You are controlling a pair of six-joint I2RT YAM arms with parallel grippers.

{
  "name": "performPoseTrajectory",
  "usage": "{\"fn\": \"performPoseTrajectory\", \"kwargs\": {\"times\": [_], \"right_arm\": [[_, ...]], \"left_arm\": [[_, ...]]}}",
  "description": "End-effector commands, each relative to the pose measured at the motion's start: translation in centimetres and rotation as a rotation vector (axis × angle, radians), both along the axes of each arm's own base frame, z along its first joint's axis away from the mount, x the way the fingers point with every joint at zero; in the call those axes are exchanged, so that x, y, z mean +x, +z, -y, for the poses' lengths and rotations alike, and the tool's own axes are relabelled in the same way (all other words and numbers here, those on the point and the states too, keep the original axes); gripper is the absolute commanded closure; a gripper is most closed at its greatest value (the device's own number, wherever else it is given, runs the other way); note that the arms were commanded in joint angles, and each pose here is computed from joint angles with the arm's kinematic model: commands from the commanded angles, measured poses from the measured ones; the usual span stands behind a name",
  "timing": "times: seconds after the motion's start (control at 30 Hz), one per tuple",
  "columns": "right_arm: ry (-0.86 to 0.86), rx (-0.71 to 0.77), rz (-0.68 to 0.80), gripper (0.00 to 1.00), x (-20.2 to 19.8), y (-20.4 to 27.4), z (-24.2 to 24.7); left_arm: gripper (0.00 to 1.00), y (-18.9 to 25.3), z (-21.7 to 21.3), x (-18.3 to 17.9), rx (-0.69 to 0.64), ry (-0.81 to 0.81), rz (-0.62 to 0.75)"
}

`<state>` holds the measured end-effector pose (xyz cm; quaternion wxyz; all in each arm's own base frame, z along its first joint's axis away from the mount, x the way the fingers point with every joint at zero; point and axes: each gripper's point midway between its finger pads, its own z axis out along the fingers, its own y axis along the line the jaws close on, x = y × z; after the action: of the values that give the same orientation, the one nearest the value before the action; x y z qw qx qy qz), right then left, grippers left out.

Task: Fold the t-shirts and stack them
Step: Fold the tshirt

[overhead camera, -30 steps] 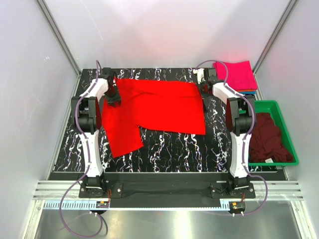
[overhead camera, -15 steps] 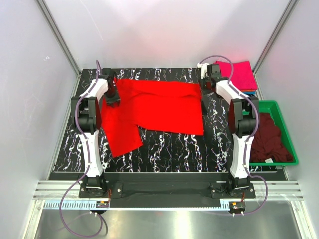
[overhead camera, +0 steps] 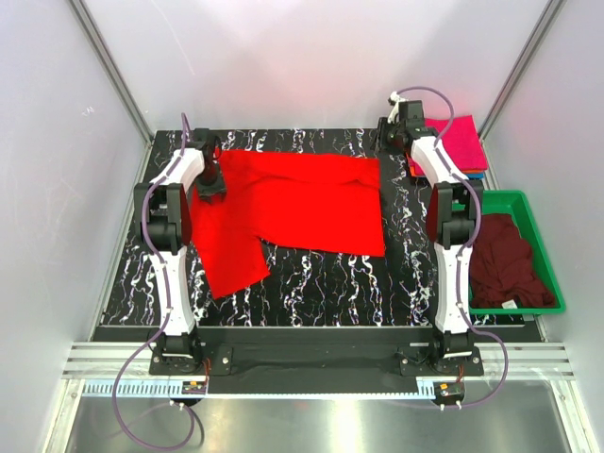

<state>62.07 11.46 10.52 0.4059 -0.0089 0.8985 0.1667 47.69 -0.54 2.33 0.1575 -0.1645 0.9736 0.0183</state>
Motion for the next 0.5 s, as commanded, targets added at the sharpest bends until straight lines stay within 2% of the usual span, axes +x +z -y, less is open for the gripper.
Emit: {"fn": "performPoseTrajectory", "kwargs": {"times": [0.0,0.2,0.47], "right_arm": [[-0.057,0.040,-0.103,0.58,-1.0,-2.1,-0.3],[-0.119,0.032,-0.155,0.54,-1.0,-4.5,1.6],[-0.120,0.000,-0.147,0.53,-0.3,-5.5,2.2]], "left_arm": [[0.58,1.3,-1.3,1.1,0.044,0.003,0.033],[0.58,1.4,-1.3,1.4,0.040,0.002,0.044],[0.58,1.1,-1.2,1.4,0.035,0.002,0.038]]}}
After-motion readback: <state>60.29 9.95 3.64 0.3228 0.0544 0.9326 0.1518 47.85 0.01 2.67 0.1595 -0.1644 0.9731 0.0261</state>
